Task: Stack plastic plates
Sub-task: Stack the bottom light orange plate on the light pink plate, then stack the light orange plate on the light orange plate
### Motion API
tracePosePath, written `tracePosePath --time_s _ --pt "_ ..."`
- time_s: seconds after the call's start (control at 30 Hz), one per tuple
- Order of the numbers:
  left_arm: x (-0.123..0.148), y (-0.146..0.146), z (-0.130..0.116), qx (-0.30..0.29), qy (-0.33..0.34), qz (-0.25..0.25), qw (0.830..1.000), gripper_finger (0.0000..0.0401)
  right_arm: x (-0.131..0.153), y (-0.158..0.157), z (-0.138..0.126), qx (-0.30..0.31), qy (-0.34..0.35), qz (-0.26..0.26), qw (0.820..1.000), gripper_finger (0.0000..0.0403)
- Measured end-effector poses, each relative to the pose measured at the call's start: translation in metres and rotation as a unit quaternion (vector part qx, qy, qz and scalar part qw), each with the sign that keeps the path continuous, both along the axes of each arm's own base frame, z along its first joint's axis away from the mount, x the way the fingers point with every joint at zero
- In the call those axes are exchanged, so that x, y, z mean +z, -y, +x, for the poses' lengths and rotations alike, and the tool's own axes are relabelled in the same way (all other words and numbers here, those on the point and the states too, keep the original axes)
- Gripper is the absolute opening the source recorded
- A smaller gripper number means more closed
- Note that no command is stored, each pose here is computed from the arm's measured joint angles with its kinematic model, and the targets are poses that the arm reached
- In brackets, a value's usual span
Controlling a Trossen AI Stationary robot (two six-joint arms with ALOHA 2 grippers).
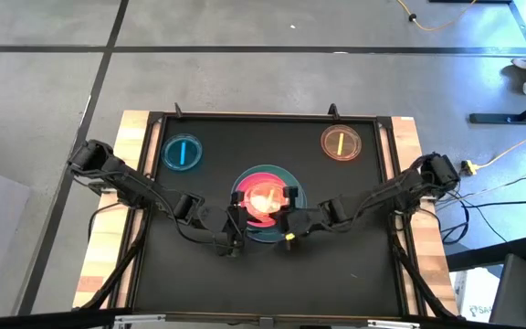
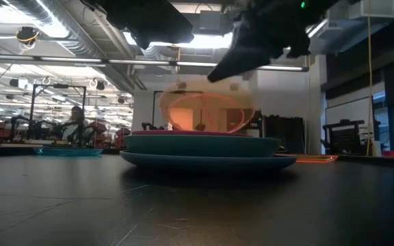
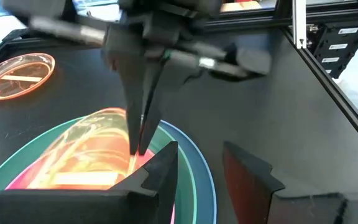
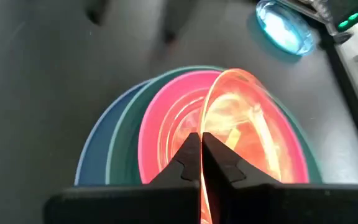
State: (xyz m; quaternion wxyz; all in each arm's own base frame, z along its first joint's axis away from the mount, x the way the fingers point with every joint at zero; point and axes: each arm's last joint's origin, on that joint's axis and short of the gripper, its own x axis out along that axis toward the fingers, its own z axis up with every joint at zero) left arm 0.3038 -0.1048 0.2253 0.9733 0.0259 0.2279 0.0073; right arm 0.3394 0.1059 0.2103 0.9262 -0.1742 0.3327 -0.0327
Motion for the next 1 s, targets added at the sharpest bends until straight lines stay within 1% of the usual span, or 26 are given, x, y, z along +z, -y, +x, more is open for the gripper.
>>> tracePosePath --time_s 0.13,0.27,0.33,0.4,0.5,0.6,0.7,0.8,0.87,1.0 --pt "0.0 0.0 0.0 0.0 0.0 -0.001 1.0 0.0119 -0.007 0.017 0.003 -0.002 -0.013 0.041 0.999 0.0001" --pt "0.0 0.0 0.0 0.001 0.0 -0.001 1.0 0.0119 -0.009 0.03 0.006 -0.024 -0.016 0.111 0.993 0.0001" --pt "0.0 0.0 0.0 0.001 0.0 -0.001 1.0 0.0119 -0.008 0.034 0.007 -0.031 -0.01 0.129 0.991 0.0001" --pt "0.0 0.0 0.0 0.001 0.0 -0.001 1.0 0.0119 -0.007 0.034 0.009 -0.024 -0.006 0.139 0.99 0.0003" --pt "0.0 0.0 0.0 0.001 0.0 -0.001 1.0 0.0119 -0.008 0.032 0.012 -0.006 0.002 0.151 0.989 0.0021" --pt "0.0 0.0 0.0 0.001 0.0 -0.001 1.0 0.0119 -0.012 0.029 0.016 0.012 0.005 0.165 0.986 0.0057" --pt "0.0 0.0 0.0 0.001 0.0 -0.002 1.0 0.0119 -0.014 0.029 0.014 0.018 -0.016 0.169 0.985 0.0096" --pt "0.0 0.0 0.0 0.002 -0.002 -0.002 1.0 0.0119 -0.004 0.031 0.006 0.011 -0.048 0.161 0.986 0.0124" --pt "0.0 0.0 0.0 0.002 -0.001 -0.003 1.0 0.0119 0.01 0.032 0.0 0.005 -0.051 0.152 0.987 0.0135" --pt "-0.001 0.0 0.0 0.002 -0.004 -0.002 1.0 0.0119 0.032 0.035 -0.027 -0.016 -0.079 0.121 0.989 0.0142"
